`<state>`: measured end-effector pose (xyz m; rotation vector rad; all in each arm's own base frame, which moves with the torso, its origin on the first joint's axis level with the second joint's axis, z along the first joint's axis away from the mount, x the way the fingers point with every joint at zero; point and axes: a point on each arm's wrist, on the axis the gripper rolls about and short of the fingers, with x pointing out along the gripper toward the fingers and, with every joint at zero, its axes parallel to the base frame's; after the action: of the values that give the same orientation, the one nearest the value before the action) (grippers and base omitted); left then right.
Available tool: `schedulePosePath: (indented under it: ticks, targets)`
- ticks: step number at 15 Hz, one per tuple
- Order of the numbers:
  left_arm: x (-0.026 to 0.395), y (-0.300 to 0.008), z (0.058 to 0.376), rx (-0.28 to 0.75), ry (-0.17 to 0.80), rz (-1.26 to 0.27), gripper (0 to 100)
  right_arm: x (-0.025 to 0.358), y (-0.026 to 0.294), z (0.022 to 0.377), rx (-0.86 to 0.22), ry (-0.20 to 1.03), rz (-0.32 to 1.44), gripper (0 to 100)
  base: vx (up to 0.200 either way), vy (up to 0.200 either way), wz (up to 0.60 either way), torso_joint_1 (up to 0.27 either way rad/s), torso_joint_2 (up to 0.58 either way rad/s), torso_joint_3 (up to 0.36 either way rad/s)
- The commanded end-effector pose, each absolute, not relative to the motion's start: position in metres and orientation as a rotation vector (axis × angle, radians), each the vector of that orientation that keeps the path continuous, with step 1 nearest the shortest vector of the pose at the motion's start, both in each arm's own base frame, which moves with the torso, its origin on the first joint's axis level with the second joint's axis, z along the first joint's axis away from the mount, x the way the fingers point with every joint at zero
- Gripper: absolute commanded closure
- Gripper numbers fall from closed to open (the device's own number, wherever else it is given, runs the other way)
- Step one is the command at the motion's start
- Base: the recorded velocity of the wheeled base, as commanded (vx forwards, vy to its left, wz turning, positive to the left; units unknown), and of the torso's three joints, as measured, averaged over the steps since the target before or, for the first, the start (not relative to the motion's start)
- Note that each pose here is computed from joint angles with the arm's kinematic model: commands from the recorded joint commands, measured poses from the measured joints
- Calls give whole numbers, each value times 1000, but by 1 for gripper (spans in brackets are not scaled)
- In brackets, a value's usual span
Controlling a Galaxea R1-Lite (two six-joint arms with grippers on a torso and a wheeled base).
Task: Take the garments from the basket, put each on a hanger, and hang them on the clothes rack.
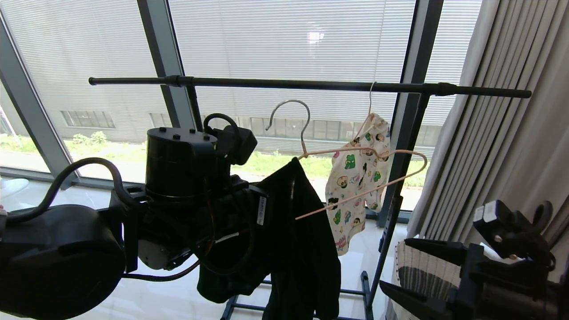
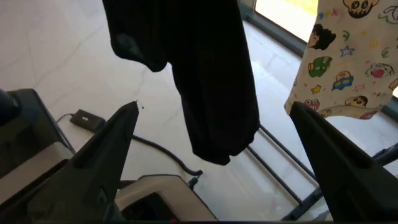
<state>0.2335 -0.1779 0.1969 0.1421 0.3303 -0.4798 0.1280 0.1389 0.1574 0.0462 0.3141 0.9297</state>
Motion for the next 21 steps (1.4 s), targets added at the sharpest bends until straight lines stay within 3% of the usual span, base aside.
schedulePosePath:
  ticks: [1, 2, 3, 5, 9, 21]
  targets:
    - [234, -179, 206, 109, 304, -478, 100, 161, 173, 139, 64, 356, 911, 0, 0, 0, 0, 0, 0, 0]
    - [235, -179, 206, 107, 305, -478, 100, 161, 174, 139, 65, 353, 910, 0, 0, 0, 0, 0, 0, 0]
    - [236, -180, 211, 41, 300, -465, 100, 179, 196, 137, 106, 306, 825, 0, 0, 0, 0, 0, 0, 0]
    - [236, -181, 212, 20, 302, -463, 100, 191, 217, 142, 176, 277, 765, 0, 0, 0, 0, 0, 0, 0]
    - [234, -185, 214, 1, 298, -463, 100, 197, 241, 143, 185, 249, 767, 0, 0, 0, 0, 0, 0, 0]
    - [225, -192, 220, -2, 280, -499, 100, 214, 259, 139, 190, 230, 714, 0, 0, 0, 0, 0, 0, 0]
